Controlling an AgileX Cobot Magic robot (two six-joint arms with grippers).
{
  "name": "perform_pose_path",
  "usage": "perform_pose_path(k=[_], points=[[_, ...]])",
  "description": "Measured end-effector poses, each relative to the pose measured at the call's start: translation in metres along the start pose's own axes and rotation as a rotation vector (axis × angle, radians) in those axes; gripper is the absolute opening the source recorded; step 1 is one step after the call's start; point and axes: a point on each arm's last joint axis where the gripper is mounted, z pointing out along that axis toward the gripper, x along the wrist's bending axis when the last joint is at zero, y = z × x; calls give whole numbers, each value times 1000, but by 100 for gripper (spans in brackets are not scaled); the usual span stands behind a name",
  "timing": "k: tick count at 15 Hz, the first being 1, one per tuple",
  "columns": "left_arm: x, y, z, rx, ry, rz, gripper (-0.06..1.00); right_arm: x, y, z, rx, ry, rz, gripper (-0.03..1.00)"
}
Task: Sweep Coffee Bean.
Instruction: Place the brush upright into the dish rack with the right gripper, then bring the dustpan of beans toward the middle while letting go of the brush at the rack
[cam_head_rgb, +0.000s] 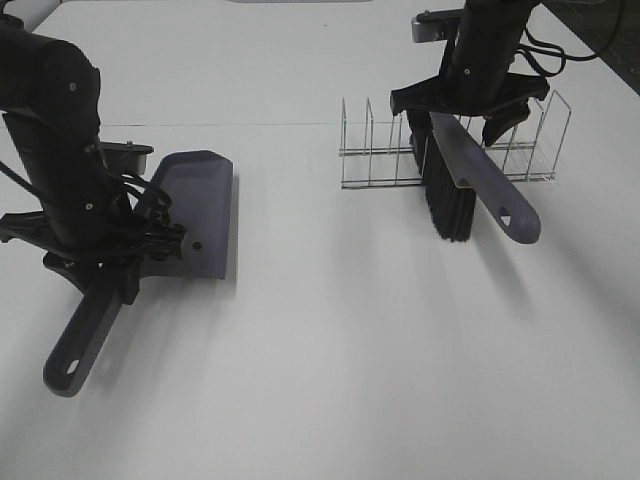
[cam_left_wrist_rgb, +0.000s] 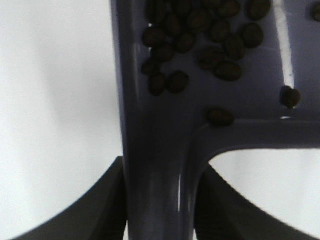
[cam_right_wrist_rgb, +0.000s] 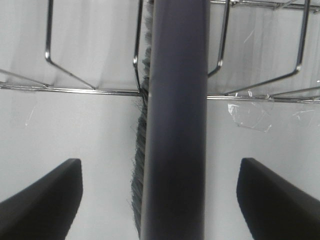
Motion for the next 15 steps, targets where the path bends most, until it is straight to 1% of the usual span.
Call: perform_pose_path(k=[7, 9, 11, 13, 15], points=[[1, -4, 0, 40, 13, 0, 33, -6, 8, -70, -143, 26, 16, 72], [0, -4, -1, 45, 4, -7, 33, -9, 7, -96, -187, 33, 17, 72], [1, -5, -12, 16, -6, -7, 33, -12, 5, -120, -221, 37, 13, 72], [1, -5, -27, -42, -24, -12, 33, -16, -3, -148, -260, 48, 8, 72], [0, -4, -28, -55, -29, -23, 33, -20, -17, -162, -293, 64, 10, 72]])
